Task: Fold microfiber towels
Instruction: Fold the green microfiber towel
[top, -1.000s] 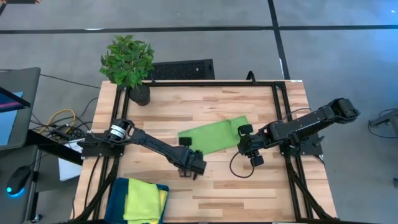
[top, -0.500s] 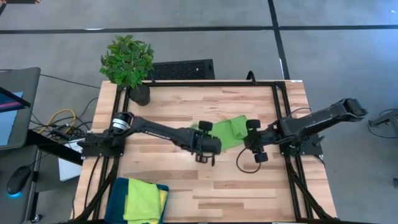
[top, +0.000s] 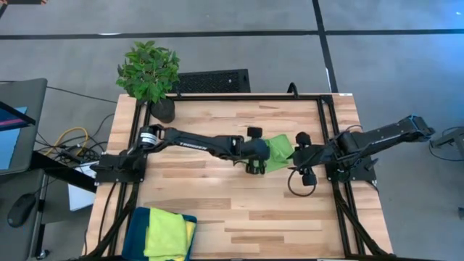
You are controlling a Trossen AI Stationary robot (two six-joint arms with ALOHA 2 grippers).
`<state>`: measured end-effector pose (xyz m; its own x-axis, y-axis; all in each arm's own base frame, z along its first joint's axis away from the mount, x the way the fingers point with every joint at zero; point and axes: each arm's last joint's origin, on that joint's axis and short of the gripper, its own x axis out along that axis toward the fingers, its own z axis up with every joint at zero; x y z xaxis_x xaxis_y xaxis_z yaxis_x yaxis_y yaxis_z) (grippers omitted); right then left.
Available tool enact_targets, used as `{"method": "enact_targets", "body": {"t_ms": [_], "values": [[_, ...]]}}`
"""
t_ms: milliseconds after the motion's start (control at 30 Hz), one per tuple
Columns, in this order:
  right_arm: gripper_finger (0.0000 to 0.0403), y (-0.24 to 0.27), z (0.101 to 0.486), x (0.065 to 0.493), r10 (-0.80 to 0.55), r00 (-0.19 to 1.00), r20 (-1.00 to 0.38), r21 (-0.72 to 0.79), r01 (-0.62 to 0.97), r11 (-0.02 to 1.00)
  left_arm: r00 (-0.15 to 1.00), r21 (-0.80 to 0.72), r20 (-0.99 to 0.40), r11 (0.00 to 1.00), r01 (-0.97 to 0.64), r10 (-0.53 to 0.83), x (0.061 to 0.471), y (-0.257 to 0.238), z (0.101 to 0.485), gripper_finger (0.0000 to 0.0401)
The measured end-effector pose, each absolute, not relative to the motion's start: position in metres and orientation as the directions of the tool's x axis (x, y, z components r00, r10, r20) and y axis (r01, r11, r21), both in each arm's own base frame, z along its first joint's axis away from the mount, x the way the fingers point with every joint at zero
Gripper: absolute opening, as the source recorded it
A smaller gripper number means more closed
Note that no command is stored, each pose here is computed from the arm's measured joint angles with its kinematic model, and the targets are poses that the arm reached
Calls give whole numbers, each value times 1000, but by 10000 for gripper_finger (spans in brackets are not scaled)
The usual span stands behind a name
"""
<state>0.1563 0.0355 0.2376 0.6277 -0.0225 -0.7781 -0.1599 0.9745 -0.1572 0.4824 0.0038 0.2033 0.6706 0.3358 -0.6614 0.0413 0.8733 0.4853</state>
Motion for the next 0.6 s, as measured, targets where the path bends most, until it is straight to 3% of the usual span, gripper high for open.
{"method": "enact_targets", "body": {"t_ms": [267,600], "values": [[194,36,237,157,-26,624,-781,-160,-159,974,797,522,-512,853,-7,319,495,15,220,0],[194,36,237,157,-25,626,-779,-160,-159,974,835,532,-455,847,-23,309,511,25,193,0]]}}
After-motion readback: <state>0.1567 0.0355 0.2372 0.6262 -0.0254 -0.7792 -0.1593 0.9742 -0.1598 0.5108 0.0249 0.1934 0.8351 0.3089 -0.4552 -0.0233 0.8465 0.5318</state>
